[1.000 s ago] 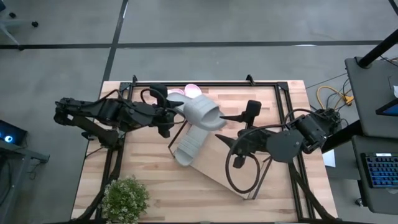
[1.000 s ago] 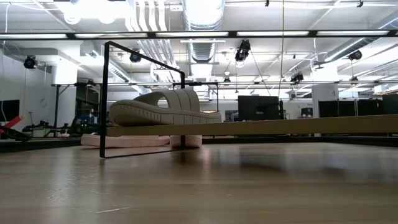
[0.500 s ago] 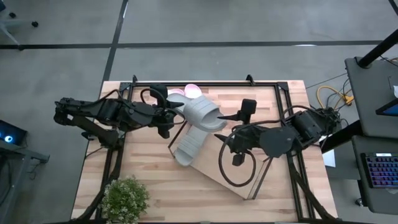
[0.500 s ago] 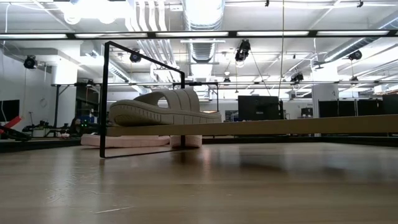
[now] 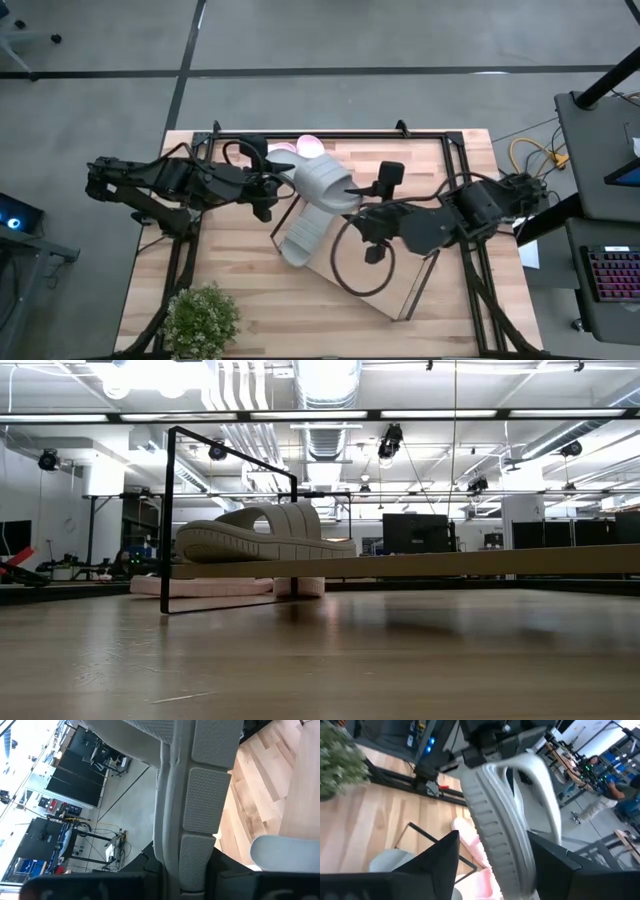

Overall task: Pick and place slides into the shelf
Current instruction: Put the gray slipper on the shelf

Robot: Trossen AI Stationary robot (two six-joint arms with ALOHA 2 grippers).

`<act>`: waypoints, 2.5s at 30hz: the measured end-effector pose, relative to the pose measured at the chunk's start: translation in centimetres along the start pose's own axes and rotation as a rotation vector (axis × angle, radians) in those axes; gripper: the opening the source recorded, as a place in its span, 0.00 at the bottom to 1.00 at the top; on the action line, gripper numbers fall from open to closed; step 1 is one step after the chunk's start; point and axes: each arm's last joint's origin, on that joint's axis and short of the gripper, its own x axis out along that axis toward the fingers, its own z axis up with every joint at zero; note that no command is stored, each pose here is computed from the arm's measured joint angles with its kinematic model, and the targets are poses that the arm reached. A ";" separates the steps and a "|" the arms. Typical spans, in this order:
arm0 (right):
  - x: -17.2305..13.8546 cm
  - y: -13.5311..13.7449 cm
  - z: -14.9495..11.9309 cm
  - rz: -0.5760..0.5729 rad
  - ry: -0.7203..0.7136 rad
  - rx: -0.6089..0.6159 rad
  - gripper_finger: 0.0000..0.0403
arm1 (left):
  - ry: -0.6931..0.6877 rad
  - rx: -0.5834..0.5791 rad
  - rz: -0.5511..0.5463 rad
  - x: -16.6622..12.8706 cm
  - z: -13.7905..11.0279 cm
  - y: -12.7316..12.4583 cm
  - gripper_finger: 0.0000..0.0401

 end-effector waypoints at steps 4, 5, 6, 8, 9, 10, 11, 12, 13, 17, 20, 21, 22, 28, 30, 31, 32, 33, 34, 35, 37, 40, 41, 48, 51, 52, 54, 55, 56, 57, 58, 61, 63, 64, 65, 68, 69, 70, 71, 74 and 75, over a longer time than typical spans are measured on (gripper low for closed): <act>1.2 0.3 -0.5 -0.030 0.027 -0.003 0.45 | -0.005 0.001 -0.007 0.0 0.0 0.0 0.10; 1.4 0.3 -0.5 -0.046 0.031 -0.002 0.43 | -0.005 0.001 -0.007 0.0 0.0 0.0 0.10; 1.5 0.3 -0.6 -0.060 0.036 -0.008 0.41 | -0.005 0.000 -0.007 0.0 0.0 0.0 0.10; 1.6 0.2 -0.6 -0.071 0.041 -0.013 0.36 | -0.007 0.003 -0.005 -0.1 0.0 0.1 0.10; 1.6 0.2 -0.6 -0.073 0.041 -0.015 0.34 | -0.009 0.002 -0.004 -0.2 -0.1 0.1 0.10; 1.6 0.2 -0.6 -0.073 0.039 -0.014 0.33 | -0.011 -0.001 -0.002 -0.3 -0.1 0.2 0.10; 1.6 0.1 -0.6 -0.073 0.036 -0.011 0.31 | -0.014 -0.002 -0.001 -0.4 -0.1 0.3 0.10; 1.5 0.0 -0.5 -0.073 0.031 -0.003 0.29 | -0.017 -0.004 -0.001 -0.5 -0.2 0.4 0.10; 1.4 0.0 -0.4 -0.073 0.025 0.007 0.28 | -0.021 -0.006 -0.003 -0.6 -0.2 0.4 0.10; 1.3 -0.3 -0.1 -0.069 0.006 0.019 0.17 | -0.037 -0.018 -0.003 -0.8 -0.2 0.6 0.10; 1.2 -0.3 0.1 -0.071 -0.006 0.015 0.09 | -0.038 -0.018 -0.005 -0.9 -0.2 0.7 0.10; 1.2 -0.3 0.2 -0.074 -0.014 0.020 0.09 | -0.039 -0.019 -0.004 -0.9 -0.3 0.7 0.10; 1.2 -0.3 0.3 -0.077 -0.021 0.025 0.09 | -0.038 -0.020 -0.001 -1.0 -0.3 0.7 0.10; 1.2 -0.5 0.4 -0.124 -0.028 0.047 0.09 | -0.035 -0.030 0.009 -1.0 -0.3 0.8 0.10; 1.2 -0.5 0.4 -0.141 -0.026 0.053 0.09 | -0.028 -0.030 0.017 -1.0 -0.3 0.8 0.16; 1.2 -0.5 0.5 -0.148 -0.027 0.064 0.09 | -0.022 -0.031 0.025 -1.0 -0.3 0.9 0.20; 1.2 -0.6 0.5 -0.151 -0.028 0.074 0.09 | -0.020 -0.031 0.028 -1.0 -0.3 0.9 0.24; 1.2 -0.6 0.5 -0.154 -0.028 0.078 0.09 | -0.017 -0.031 0.031 -1.0 -0.3 0.9 0.28; 1.2 -0.6 0.5 -0.156 -0.028 0.082 0.09 | -0.014 -0.031 0.035 -1.0 -0.4 0.9 0.32; 1.2 -0.6 0.5 -0.161 -0.027 0.084 0.09 | -0.010 -0.031 0.037 -1.0 -0.4 1.0 0.34; 1.2 -0.6 0.4 -0.168 -0.025 0.083 0.08 | -0.003 -0.031 0.046 -1.1 -0.5 1.0 0.39; 1.1 -0.6 0.4 -0.186 -0.021 0.083 0.08 | 0.008 -0.030 0.056 -1.1 -0.6 1.1 0.42; 1.1 -0.6 0.4 -0.187 -0.020 0.082 0.08 | 0.009 -0.030 0.056 -1.1 -0.6 1.1 0.43; 1.1 -0.7 0.0 -0.211 0.014 0.076 0.08 | 0.048 -0.031 0.101 -1.1 -0.7 1.2 0.44; 0.8 -0.8 -0.5 -0.237 0.044 0.070 0.08 | 0.072 -0.038 0.136 -1.3 -0.9 1.4 0.44; 0.6 -1.0 -0.6 -0.251 0.046 0.079 0.08 | 0.071 -0.052 0.141 -1.4 -0.9 1.5 0.44; 0.2 -1.2 -0.6 -0.269 0.045 0.085 0.08 | 0.059 -0.121 0.147 -1.8 -1.1 1.8 0.44; -0.1 -1.1 -0.7 -0.281 0.048 0.076 0.08 | 0.048 -0.172 0.148 -2.0 -1.2 1.9 0.44; -0.3 -1.0 -0.7 -0.292 0.052 0.063 0.08 | 0.034 -0.229 0.143 -2.2 -1.3 2.1 0.44; -0.4 -0.8 -0.8 -0.296 0.057 0.052 0.08 | 0.015 -0.289 0.134 -2.5 -1.4 2.3 0.44; -0.5 -0.7 -0.9 -0.293 0.060 0.047 0.08 | -0.004 -0.358 0.123 -2.8 -1.6 2.6 0.44; -0.6 -0.6 -1.1 -0.294 0.072 0.048 0.08 | -0.056 -0.591 0.079 -3.3 -2.0 3.2 0.44; -0.5 -0.5 -1.3 -0.304 0.082 0.047 0.08 | -0.088 -0.765 0.028 -3.5 -2.2 3.5 0.44; -0.4 -0.3 -1.4 -0.314 0.089 0.041 0.08 | -0.100 -0.841 -0.003 -3.5 -2.3 3.6 0.44; -0.3 -0.3 -1.5 -0.329 0.097 0.028 0.08 | -0.113 -0.905 -0.040 -3.5 -2.3 3.6 0.44; 0.2 0.3 -1.8 -0.347 0.121 -0.017 0.08 | -0.128 -1.035 -0.118 -3.4 -2.2 3.6 0.44; 0.3 0.5 -1.9 -0.348 0.129 -0.033 0.08 | -0.127 -1.065 -0.125 -3.4 -2.2 3.5 0.44; 0.4 0.6 -2.1 -0.346 0.142 -0.062 0.08 | -0.129 -1.093 -0.133 -3.3 -2.1 3.5 0.44; 0.7 1.0 -2.2 -0.343 0.156 -0.095 0.08 | -0.127 -1.124 -0.140 -3.3 -2.1 3.5 0.44; 1.7 2.0 -2.6 -0.352 0.200 -0.188 0.08 | -0.134 -1.252 -0.137 -3.1 -2.0 3.7 0.44; 2.0 2.4 -2.8 -0.352 0.219 -0.221 0.08 | -0.135 -1.284 -0.135 -3.1 -2.1 3.8 0.44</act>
